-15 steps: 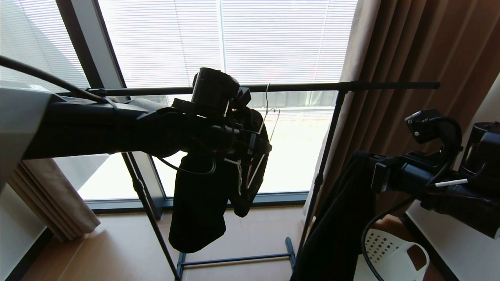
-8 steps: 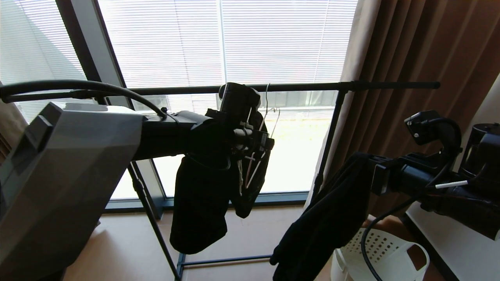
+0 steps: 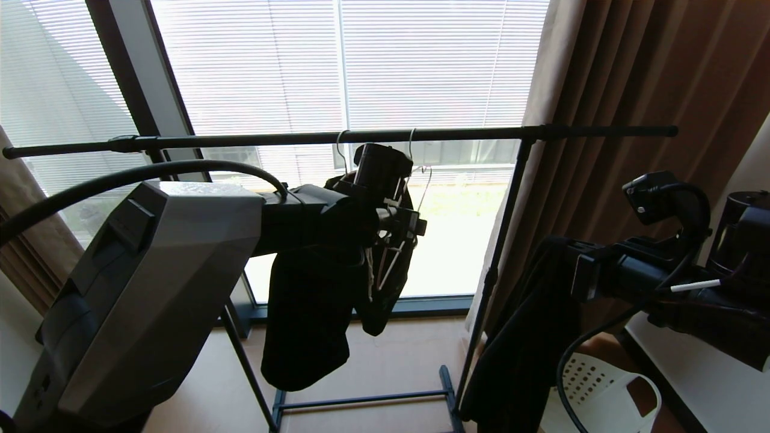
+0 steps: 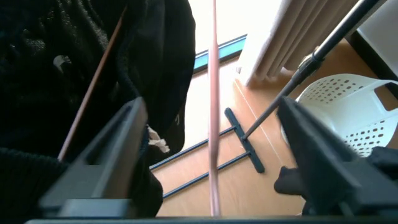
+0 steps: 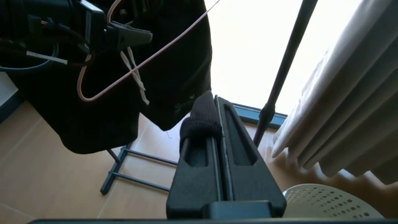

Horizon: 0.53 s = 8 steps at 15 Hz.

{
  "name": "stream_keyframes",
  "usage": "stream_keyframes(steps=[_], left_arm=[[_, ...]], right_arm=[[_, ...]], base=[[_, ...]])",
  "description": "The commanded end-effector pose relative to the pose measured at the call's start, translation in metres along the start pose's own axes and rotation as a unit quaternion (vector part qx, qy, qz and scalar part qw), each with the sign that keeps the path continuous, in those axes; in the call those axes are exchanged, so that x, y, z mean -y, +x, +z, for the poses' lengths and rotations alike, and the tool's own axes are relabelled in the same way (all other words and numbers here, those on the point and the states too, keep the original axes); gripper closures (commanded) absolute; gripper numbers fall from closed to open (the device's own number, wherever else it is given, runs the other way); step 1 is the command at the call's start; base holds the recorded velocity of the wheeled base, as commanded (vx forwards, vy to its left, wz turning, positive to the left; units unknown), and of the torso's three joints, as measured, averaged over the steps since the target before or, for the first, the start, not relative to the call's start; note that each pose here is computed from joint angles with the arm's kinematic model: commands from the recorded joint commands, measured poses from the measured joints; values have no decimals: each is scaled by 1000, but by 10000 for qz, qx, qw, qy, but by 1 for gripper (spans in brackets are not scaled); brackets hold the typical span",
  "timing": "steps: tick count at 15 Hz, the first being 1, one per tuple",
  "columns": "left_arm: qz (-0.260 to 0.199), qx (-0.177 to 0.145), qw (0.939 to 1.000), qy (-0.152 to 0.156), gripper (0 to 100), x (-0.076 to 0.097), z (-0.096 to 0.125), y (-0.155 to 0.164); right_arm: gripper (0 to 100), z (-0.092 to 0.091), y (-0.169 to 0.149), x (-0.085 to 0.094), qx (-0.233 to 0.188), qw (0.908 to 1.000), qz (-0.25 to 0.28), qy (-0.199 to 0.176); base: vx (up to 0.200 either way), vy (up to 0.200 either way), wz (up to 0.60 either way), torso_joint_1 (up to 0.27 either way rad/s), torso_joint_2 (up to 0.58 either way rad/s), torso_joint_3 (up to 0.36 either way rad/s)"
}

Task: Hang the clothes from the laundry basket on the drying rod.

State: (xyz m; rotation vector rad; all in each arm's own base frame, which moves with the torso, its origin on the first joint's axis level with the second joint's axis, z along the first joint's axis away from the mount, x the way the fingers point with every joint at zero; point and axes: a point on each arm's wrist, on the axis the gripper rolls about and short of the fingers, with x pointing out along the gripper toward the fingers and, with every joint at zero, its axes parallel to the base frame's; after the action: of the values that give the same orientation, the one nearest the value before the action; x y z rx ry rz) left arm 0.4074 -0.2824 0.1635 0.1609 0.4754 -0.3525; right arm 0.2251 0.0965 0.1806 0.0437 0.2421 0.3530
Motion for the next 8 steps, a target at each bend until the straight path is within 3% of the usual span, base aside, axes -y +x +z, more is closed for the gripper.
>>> stream_keyframes(steps=[1,8], left_arm=[[-29,4,10000,13,100,4,0,-1],[-37,26,10000,11,100,4,2,-3]], right_arm=[[100,-1,1,0,-19,10000,1,-2],[100,-3,1,-1,-59,10000,20,-9]], base=[[0,0,0,0,0,0],[0,0,0,0,0,0]])
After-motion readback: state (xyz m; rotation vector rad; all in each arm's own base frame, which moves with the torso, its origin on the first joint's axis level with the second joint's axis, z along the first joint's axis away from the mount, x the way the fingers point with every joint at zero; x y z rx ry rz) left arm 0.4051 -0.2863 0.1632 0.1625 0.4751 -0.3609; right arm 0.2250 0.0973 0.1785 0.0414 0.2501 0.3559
